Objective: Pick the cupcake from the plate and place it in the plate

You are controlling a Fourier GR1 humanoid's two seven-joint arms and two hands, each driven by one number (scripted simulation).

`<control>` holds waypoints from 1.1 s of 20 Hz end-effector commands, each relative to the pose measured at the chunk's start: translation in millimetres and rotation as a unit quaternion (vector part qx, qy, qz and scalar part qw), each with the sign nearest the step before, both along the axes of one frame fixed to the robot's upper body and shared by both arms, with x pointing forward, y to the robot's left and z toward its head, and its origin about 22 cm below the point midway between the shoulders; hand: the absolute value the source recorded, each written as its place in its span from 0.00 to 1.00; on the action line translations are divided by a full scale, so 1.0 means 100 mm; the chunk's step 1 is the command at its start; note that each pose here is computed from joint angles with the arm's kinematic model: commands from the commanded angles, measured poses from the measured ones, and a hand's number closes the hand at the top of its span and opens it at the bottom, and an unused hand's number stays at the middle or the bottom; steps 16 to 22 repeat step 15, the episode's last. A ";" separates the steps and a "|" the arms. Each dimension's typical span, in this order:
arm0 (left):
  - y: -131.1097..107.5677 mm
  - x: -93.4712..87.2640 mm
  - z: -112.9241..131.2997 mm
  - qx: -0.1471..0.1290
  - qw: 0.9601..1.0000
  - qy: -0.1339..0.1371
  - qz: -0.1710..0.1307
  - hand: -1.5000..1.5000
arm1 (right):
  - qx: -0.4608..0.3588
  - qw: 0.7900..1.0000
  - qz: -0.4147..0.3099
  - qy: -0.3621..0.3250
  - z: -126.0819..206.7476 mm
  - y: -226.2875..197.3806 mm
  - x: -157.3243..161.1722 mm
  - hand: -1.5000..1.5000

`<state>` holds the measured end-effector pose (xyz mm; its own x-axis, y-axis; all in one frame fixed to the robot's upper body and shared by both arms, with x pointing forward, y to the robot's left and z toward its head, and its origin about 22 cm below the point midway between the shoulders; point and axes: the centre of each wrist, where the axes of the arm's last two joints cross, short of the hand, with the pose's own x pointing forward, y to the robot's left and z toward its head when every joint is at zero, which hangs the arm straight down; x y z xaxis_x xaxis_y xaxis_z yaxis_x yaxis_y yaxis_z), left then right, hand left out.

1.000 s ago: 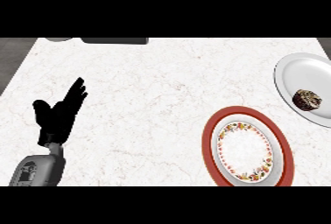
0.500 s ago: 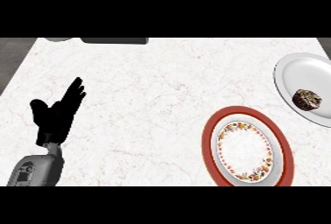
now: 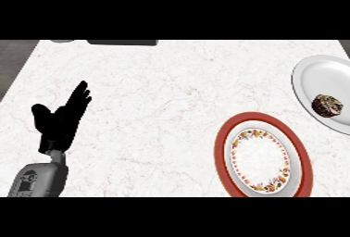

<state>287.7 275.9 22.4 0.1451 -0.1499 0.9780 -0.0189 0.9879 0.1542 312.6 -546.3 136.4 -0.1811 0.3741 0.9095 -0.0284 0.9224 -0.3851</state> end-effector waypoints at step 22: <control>-0.06 -0.01 0.00 -0.001 1.000 -0.012 -0.010 0.50 | 0.027 0.998 0.056 -0.013 -0.01 -0.25 -0.33 0.00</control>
